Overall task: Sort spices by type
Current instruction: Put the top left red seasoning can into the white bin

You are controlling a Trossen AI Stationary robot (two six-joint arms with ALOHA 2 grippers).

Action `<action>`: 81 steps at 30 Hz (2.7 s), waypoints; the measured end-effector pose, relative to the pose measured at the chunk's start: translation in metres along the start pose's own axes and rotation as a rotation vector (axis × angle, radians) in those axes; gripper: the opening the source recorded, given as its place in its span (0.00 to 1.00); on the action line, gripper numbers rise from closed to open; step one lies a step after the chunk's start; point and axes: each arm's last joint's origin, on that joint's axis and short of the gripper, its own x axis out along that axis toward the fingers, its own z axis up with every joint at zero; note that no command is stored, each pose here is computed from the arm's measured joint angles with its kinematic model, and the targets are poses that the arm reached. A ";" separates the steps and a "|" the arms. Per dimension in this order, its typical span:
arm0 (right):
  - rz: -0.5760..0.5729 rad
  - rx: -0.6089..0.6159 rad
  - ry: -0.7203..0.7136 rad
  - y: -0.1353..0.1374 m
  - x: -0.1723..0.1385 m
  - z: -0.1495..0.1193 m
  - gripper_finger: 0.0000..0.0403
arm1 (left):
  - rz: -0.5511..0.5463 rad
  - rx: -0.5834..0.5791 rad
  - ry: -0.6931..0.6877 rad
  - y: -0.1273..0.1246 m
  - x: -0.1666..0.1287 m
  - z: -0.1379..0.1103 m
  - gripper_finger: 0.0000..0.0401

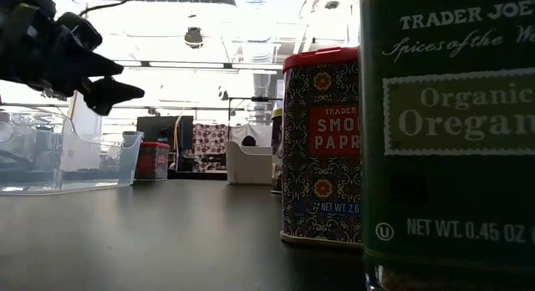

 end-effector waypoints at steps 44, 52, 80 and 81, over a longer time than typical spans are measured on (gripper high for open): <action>0.001 0.017 -0.001 0.000 0.000 0.000 0.93 | 0.519 -0.110 0.007 -0.012 -0.001 0.116 0.70; -0.009 -0.034 -0.031 0.000 0.000 0.001 0.93 | 0.704 -0.207 0.118 -0.001 0.023 0.158 0.70; 0.125 -0.486 -0.513 -0.071 -0.005 0.053 0.93 | 1.014 -0.628 0.221 0.047 0.103 0.173 0.70; 0.158 -0.484 -0.517 -0.073 -0.002 0.054 0.93 | 1.017 -0.643 0.232 0.050 0.104 0.171 0.70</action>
